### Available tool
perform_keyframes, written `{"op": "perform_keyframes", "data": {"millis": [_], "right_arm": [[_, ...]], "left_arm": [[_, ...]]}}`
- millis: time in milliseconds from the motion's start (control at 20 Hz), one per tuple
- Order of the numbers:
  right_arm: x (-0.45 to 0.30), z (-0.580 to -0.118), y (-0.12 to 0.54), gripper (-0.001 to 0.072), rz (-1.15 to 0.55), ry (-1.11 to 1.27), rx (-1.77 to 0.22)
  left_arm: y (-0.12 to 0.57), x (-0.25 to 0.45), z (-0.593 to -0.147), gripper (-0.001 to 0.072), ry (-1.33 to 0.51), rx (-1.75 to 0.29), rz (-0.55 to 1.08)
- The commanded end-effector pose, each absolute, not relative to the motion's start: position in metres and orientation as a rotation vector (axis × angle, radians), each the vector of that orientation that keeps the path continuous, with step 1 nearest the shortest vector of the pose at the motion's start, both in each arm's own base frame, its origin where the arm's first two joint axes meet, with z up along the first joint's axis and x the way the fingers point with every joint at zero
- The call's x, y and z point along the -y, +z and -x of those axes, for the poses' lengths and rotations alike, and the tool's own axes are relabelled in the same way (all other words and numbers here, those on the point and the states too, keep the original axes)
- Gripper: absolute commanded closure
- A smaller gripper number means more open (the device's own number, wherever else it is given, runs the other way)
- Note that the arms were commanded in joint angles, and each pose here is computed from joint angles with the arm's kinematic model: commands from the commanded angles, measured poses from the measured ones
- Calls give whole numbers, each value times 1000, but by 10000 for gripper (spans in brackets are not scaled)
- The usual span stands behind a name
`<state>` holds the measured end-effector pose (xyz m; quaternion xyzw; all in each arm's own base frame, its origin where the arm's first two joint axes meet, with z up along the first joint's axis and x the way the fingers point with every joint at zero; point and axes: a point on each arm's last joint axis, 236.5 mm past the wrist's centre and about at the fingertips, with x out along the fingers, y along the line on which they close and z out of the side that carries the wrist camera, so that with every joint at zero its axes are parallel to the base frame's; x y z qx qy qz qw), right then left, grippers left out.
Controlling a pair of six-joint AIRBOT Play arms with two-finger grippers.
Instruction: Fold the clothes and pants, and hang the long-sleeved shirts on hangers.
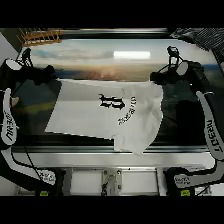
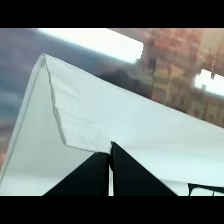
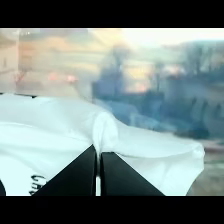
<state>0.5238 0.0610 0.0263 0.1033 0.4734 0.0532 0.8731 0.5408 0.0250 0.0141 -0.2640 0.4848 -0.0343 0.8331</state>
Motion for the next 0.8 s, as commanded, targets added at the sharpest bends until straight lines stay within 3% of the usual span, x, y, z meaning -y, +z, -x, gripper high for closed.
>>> {"op": "perform_keyframes", "data": {"millis": [0, 200, 500, 750], "right_arm": [[-47, -542, 27, 701, -213, 82, -920], [-44, -502, 4, 702, -150, 74, -1050], [-68, -423, -65, 702, -121, 107, -1250], [-73, -406, -83, 687, -126, 111, -1298]], "left_arm": [[13, -46, -562, 703, -9, -937, 585], [6, -62, -537, 703, 18, -1008, 540], [-67, -47, -473, 703, 40, -1172, 561], [-106, -33, -436, 702, 51, -1286, 604]]}}
